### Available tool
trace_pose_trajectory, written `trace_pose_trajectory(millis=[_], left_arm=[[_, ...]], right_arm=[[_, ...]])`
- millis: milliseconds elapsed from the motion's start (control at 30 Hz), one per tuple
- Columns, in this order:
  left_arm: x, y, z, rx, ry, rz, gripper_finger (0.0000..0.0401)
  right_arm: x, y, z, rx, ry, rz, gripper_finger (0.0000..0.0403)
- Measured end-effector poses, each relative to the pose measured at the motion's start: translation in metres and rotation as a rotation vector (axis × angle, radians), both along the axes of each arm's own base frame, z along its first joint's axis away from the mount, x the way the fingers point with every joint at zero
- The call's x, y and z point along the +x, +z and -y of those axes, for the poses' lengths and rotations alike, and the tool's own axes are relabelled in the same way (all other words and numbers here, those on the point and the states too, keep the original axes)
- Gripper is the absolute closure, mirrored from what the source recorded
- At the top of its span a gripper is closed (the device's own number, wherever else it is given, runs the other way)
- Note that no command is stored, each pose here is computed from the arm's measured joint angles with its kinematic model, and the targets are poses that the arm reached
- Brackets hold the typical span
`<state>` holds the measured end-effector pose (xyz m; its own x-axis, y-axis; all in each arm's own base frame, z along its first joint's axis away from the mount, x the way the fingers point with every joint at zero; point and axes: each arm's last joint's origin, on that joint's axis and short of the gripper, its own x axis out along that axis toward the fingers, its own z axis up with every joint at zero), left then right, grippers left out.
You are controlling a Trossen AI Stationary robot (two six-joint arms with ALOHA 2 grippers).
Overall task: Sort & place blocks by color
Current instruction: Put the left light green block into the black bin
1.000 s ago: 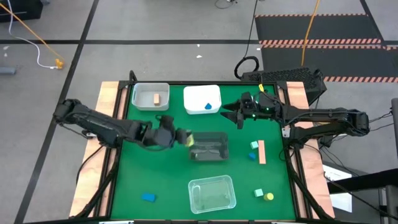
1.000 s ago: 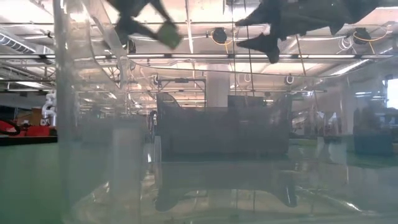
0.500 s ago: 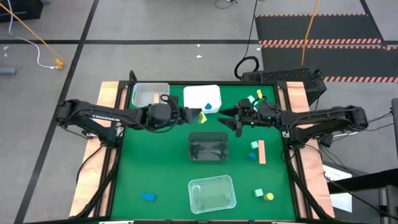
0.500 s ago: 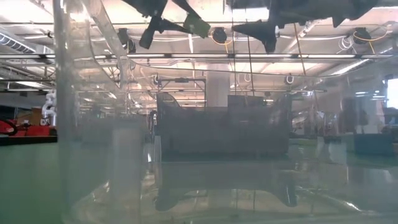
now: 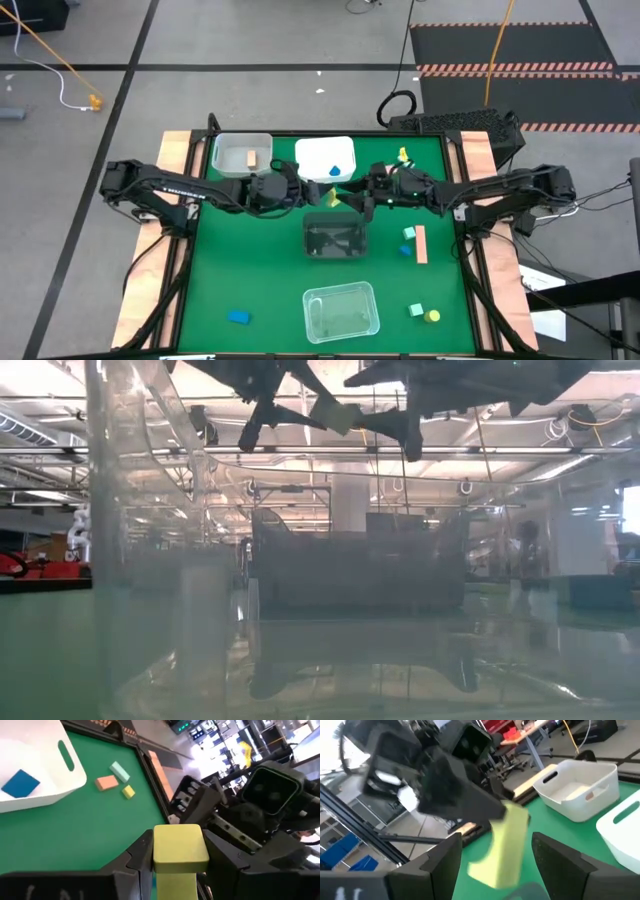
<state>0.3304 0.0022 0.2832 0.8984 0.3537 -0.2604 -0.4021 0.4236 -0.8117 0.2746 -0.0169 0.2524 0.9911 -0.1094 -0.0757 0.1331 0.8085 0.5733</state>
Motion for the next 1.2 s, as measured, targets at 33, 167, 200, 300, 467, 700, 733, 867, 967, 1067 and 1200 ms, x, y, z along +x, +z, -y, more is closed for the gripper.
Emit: trace_pose_trajectory(millis=[33,167,200,300,467,700,733,867,967,1067,1200], left_arm=[[0.001,0.0,0.0,0.0,0.0,0.005,0.0269],[0.001,-0.001,0.0,0.0,-0.005,0.002,0.0269],[0.001,-0.001,0.0,0.001,-0.007,0.002,0.0269],[0.001,-0.001,0.001,-0.003,-0.021,0.001,0.0269],[0.001,-0.002,0.001,0.008,-0.025,-0.011,0.0269],[0.001,-0.004,0.001,0.019,-0.027,-0.036,0.0269],[0.0,-0.004,0.001,0.02,-0.025,-0.039,0.0269],[0.001,-0.005,0.001,0.001,-0.02,-0.038,0.0232],[0.0,-0.004,0.001,-0.006,-0.022,-0.025,0.0187],[0.001,-0.002,0.001,-0.008,-0.026,-0.012,0.0162],[0.001,-0.001,0.001,-0.007,-0.027,-0.005,0.0152]], right_arm=[[0.003,-0.001,0.0,0.001,0.0,-0.007,0.0172],[0.013,-0.005,0.001,-0.001,0.001,-0.03,0.0171],[0.015,-0.004,0.001,-0.007,0.001,-0.027,0.0171],[0.022,-0.007,0.001,-0.03,0.005,-0.065,0.0172],[0.029,-0.01,0.002,-0.031,0.007,-0.07,0.0191],[0.029,-0.012,0.002,0.065,-0.005,-0.074,0.0286],[0.029,-0.012,0.002,0.074,-0.009,-0.075,0.0302],[0.029,-0.014,0.002,0.08,-0.016,-0.084,0.0324],[0.029,-0.013,0.002,0.078,-0.004,-0.08,0.0375],[0.029,-0.012,0.0,0.091,0.037,-0.069,0.0375],[0.029,-0.012,-0.001,0.116,0.076,-0.071,0.0375]])
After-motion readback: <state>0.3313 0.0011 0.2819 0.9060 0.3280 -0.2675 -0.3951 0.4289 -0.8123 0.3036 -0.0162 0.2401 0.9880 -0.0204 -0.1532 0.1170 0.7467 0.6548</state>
